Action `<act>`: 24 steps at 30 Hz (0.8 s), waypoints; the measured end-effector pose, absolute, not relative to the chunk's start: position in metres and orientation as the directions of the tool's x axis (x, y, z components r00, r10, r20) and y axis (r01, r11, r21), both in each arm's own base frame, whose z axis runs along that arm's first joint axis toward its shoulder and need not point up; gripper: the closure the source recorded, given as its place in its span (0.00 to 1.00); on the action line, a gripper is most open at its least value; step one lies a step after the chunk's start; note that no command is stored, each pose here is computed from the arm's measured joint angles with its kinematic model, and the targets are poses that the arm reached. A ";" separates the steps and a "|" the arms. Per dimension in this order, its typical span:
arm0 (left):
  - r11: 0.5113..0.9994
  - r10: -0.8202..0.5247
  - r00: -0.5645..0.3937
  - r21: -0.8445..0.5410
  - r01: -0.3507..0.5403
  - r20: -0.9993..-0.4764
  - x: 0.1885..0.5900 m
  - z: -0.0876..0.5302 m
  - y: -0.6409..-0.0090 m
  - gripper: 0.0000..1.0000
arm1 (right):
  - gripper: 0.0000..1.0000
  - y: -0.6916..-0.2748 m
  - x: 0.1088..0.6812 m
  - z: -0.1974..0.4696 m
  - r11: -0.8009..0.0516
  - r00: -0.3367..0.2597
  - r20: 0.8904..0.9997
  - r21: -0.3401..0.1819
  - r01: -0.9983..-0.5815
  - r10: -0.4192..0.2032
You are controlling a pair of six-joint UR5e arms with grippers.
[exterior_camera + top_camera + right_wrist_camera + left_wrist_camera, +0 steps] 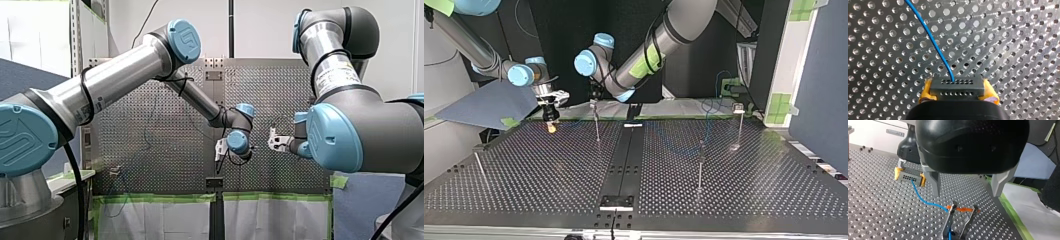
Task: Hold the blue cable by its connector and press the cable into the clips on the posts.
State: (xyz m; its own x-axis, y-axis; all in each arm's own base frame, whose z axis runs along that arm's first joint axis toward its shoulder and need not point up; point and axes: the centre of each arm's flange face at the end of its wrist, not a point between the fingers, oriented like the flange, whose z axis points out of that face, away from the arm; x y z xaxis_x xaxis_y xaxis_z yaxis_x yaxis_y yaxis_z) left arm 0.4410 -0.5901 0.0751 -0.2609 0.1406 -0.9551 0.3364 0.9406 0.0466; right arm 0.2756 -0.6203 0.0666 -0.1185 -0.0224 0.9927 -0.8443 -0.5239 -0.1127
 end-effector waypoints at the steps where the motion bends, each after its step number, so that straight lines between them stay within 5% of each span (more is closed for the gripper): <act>1: 0.941 0.138 -0.263 0.044 0.335 -0.955 0.441 0.075 -0.590 0.00 | 1.00 -0.620 0.276 0.067 -0.524 -0.119 0.993 -0.113 -0.844 -0.022; 24: 0.963 0.110 -0.300 0.027 0.269 -0.948 0.437 0.057 -0.569 0.00 | 1.00 -0.620 0.275 0.066 -0.524 -0.118 0.993 -0.113 -0.844 -0.024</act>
